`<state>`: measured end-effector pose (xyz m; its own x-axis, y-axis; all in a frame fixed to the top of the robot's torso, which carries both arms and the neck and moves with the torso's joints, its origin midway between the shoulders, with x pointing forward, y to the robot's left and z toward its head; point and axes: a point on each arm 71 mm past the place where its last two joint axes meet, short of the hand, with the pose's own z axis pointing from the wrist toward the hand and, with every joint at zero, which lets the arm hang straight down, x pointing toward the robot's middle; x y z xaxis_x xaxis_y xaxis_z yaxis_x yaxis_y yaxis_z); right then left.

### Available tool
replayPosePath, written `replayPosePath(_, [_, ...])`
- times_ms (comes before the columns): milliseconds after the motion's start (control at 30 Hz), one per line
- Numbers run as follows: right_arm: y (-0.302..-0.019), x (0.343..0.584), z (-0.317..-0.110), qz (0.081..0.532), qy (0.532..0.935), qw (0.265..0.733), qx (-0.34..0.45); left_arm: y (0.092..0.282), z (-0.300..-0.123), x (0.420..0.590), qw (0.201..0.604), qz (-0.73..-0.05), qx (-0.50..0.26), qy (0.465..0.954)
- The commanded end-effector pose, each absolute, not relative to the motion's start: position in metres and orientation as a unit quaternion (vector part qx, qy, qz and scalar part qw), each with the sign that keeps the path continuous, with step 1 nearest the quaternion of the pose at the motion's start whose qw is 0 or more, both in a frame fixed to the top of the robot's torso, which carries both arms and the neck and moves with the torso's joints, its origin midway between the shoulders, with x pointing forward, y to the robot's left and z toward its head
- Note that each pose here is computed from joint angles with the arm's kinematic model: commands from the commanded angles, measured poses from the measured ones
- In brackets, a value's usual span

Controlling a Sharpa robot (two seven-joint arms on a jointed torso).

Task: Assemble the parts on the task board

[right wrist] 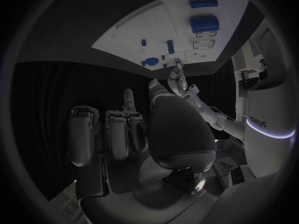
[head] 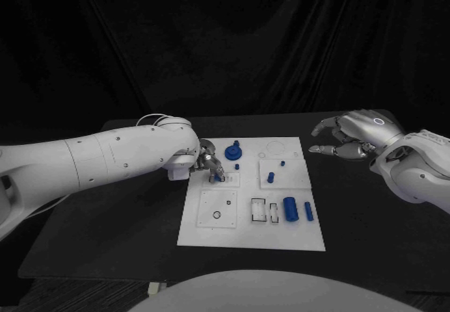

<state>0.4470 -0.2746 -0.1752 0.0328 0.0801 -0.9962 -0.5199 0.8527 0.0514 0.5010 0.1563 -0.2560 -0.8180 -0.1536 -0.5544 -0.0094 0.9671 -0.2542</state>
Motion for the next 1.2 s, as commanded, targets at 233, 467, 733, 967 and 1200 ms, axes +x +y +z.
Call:
replayPosePath(233, [-0.2759, 0.4469, -0.1759, 0.21, 0.663, 0.7, -0.162, 0.1507, -0.2596, 0.4994, 0.295, -0.133, -0.048, 0.945])
replayPosePath(467, [-0.2764, 0.4468, -0.176, 0.209, 0.663, 0.7, -0.162, 0.1494, -0.2603, 0.4994, 0.298, -0.137, -0.049, 0.944])
replayPosePath(733, [-0.2768, 0.4469, -0.1761, 0.208, 0.664, 0.7, -0.161, 0.1479, -0.2601, 0.4987, 0.302, -0.144, -0.051, 0.941])
replayPosePath(967, [-0.2762, 0.4473, -0.1764, 0.208, 0.665, 0.699, -0.161, 0.1488, -0.2602, 0.4997, 0.304, -0.144, -0.053, 0.94])
replayPosePath(1200, [-0.2757, 0.4477, -0.1767, 0.207, 0.666, 0.698, -0.162, 0.1504, -0.2604, 0.5002, 0.304, -0.142, -0.054, 0.941])
